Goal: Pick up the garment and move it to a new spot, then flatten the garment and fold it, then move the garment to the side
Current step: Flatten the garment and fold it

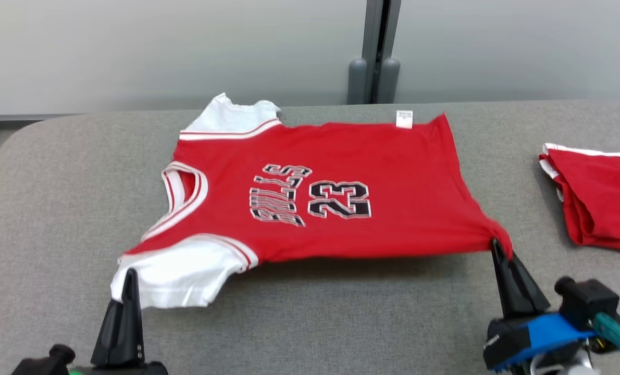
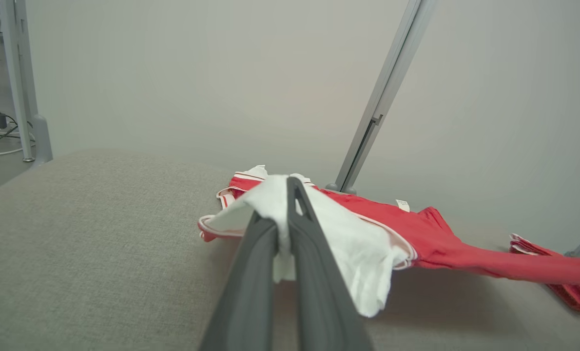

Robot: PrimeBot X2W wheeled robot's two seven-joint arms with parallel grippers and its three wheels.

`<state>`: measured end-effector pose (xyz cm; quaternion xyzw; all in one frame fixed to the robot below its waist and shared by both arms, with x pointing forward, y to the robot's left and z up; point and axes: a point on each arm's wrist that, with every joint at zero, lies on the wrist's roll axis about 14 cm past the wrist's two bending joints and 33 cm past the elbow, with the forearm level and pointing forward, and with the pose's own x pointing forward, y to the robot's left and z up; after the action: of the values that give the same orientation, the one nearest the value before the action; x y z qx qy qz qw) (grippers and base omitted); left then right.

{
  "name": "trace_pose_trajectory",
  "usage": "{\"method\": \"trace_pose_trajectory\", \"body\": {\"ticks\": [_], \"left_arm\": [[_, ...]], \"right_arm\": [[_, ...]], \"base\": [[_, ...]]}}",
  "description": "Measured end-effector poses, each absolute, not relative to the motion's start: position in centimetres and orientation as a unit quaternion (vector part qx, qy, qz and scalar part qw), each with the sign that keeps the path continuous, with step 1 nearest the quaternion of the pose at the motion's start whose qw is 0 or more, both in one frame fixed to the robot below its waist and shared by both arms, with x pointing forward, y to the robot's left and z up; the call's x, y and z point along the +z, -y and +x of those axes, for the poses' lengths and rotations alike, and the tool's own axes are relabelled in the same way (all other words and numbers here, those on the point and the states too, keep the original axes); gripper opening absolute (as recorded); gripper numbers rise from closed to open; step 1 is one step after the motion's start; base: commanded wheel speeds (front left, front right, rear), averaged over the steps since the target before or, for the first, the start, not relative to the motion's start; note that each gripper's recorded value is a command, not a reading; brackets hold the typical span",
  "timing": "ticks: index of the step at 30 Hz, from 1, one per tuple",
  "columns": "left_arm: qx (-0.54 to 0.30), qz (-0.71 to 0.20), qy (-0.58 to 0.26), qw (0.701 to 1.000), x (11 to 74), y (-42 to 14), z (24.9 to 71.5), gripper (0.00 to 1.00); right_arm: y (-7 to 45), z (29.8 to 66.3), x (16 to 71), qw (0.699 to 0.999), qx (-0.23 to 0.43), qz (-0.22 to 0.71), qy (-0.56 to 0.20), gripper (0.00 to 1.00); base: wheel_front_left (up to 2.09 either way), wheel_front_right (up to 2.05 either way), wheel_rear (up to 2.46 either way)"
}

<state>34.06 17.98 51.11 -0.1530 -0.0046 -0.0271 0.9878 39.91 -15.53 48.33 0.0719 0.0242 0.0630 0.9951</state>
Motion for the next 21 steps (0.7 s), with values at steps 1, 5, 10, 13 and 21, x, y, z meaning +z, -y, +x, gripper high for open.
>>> {"method": "trace_pose_trajectory", "body": {"ticks": [1, 5, 10, 13, 21], "left_arm": [[-0.026, -0.153, 0.003, 0.988, 51.2, -18.0, 33.5, 0.0], [-0.02, -0.154, -0.011, 0.988, 51.1, -18.1, 31.9, 0.0], [-0.016, -0.163, -0.049, 0.985, 49.8, -17.9, 30.3, 0.0], [-0.015, -0.171, -0.074, 0.982, 48.5, -17.7, 29.9, 0.0], [-0.032, -0.181, -0.12, 0.976, 45.5, -16.9, 30.0, 0.0]], "right_arm": [[15.6, 39.3, 48.3, 0.995, 0.062, 0.071, -0.029, 0.0], [16.0, 37.5, 48.3, 0.995, 0.058, 0.071, -0.042, 0.0], [16.7, 36.0, 47.6, 0.994, 0.05, 0.069, -0.071, 0.0], [16.6, 35.7, 46.9, 0.992, 0.05, 0.077, -0.089, 0.0], [16.2, 34.8, 42.9, 0.981, 0.05, 0.087, -0.168, 0.0]], "base": [[0.0, 0.0, 0.0], [0.0, 0.0, 0.0], [0.0, 0.0, 0.0], [0.0, 0.0, 0.0], [0.0, 0.0, 0.0]]}}
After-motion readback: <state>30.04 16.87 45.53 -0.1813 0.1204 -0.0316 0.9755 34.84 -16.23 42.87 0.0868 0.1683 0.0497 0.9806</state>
